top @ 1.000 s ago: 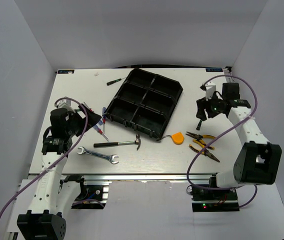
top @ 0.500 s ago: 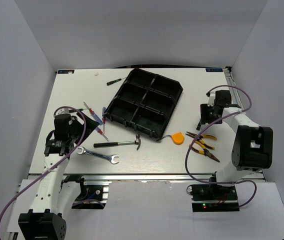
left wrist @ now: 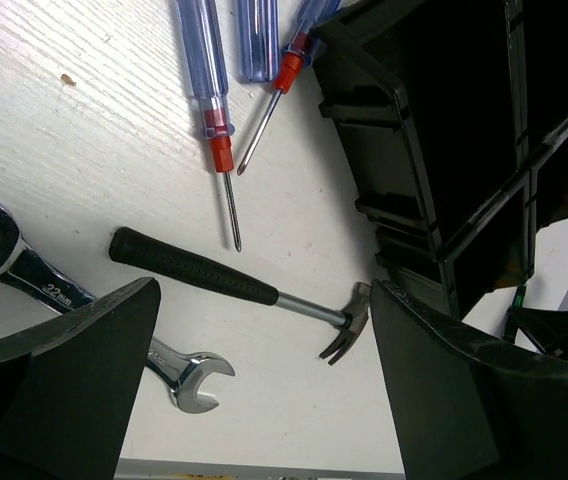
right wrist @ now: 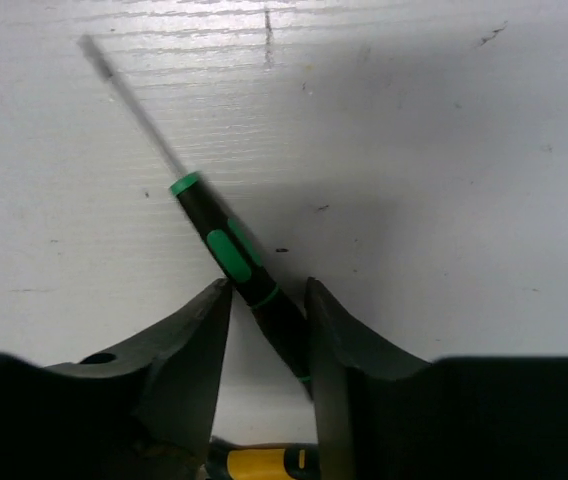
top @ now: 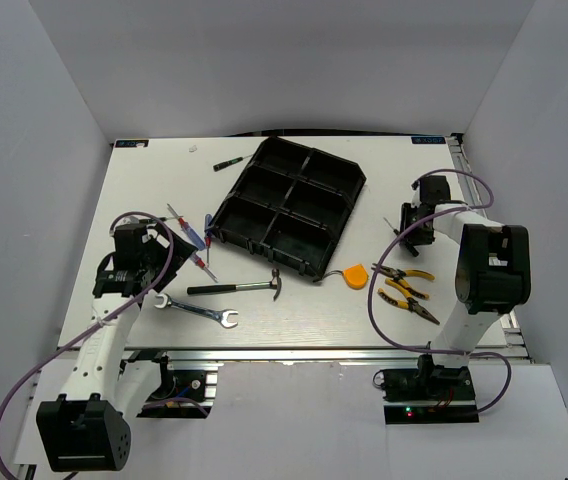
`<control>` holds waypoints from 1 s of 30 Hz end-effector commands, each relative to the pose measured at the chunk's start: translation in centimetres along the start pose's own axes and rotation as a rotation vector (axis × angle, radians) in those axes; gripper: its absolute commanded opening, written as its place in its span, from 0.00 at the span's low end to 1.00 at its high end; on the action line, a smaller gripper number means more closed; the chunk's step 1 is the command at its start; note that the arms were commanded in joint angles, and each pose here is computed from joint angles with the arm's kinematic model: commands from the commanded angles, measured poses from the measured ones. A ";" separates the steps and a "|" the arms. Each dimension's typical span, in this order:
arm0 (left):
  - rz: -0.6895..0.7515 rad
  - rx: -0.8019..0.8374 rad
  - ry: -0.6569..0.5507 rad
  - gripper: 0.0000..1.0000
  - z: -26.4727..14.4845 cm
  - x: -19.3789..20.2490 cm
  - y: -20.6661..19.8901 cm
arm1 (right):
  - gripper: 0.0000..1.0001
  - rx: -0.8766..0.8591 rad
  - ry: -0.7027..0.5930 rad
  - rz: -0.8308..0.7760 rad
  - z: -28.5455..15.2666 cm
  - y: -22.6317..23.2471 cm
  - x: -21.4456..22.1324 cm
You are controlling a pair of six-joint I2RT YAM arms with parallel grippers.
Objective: Sort the tools into containers
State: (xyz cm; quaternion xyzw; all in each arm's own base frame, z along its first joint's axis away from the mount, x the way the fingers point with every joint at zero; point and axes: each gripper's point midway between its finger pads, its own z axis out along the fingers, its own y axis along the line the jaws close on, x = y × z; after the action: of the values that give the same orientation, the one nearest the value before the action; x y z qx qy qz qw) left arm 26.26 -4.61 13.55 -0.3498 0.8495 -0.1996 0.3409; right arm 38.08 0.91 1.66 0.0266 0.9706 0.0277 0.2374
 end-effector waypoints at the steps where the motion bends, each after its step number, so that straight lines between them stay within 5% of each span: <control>1: -0.013 0.017 -0.055 0.96 -0.3 -1.7 -1.1 | 0.40 0.061 -0.020 0.005 1.4 -1.1 -0.7; 10: -0.004 0.036 -0.036 0.94 1.4 -1.9 -1.7 | 0.00 0.030 -0.100 -0.233 0.3 -1.2 -2.5; 15: 0.036 0.077 -0.027 0.94 2.0 -2.4 -2.8 | 0.00 -0.087 -0.414 -0.500 -6.7 1.9 -11.7; 20: 0.073 0.101 -0.034 0.94 2.7 -3.0 -3.6 | 0.00 -0.448 -0.573 -0.855 -11.7 10.6 -14.5; 24: 0.114 0.125 -0.016 0.94 3.4 -3.3 -4.4 | 0.00 -0.562 -0.658 -1.080 -12.0 17.2 -16.1; 30: 0.198 0.182 0.005 0.92 3.8 -4.3 -6.5 | 0.00 -0.564 -0.750 -1.146 -8.9 22.9 -21.9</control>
State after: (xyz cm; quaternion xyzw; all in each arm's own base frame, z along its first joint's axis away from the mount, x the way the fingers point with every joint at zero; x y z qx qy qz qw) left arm 32.45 -5.75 13.56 -0.2789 0.8671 -0.2228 0.3475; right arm 51.66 20.55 21.90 -0.5185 0.6646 0.1382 0.5200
